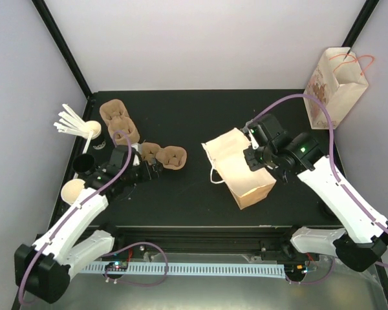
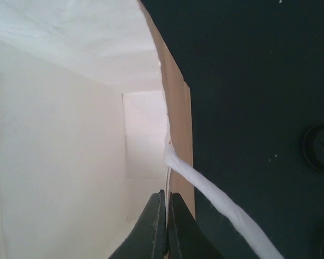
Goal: Pack the takeout coffee
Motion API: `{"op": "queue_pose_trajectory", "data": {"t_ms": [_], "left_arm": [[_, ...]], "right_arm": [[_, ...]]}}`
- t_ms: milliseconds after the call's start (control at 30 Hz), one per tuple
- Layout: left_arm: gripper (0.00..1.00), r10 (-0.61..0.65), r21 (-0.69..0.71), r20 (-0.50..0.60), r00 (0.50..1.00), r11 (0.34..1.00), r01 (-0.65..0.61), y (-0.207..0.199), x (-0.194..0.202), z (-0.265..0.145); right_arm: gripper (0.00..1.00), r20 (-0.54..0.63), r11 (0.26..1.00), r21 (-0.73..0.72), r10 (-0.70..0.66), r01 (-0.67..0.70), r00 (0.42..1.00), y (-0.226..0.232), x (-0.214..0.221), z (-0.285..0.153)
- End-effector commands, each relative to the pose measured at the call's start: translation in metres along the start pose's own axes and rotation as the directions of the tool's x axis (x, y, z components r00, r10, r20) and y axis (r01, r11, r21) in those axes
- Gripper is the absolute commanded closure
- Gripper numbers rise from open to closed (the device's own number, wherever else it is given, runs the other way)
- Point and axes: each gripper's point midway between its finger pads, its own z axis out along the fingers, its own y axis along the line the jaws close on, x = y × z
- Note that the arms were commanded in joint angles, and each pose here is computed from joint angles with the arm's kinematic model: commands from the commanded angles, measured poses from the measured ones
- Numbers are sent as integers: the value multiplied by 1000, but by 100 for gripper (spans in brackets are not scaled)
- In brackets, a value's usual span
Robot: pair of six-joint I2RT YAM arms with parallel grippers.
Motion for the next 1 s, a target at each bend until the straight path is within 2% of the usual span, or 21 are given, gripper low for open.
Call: {"op": "queue_pose_trajectory", "data": {"t_ms": [0,100,233,300,367,567,767,967], "left_arm": [[2,-69,15,42,997,998,68,2,-17,16],[2,-99,-62,22,995,993,100,18,-19,29],[8,-95,-73,-17,995,993,94,17,-23,42],[15,-19,-47,-43,999,999,17,8,-29,49],[19,69,-81,-90,994,994,-76,8,-34,57],[22,218,-203,-199,955,945,-258,19,-51,81],[27,256,-331,-327,910,870,-364,40,-52,106],[25,267,-352,-404,875,837,-418,44,-38,132]], "right_arm": [[98,24,998,-57,-15,16,1000,12,1,1],[98,21,997,-71,-20,21,1000,15,4,2],[95,28,996,-87,-22,25,999,18,5,1],[93,32,996,-88,-27,30,999,18,6,2],[90,42,998,-63,-13,16,999,13,5,1],[67,135,999,28,37,-41,990,-9,-7,-20],[57,157,999,27,40,-45,987,-12,-13,-33],[53,195,999,-15,47,-45,980,-9,-20,-52]]}}
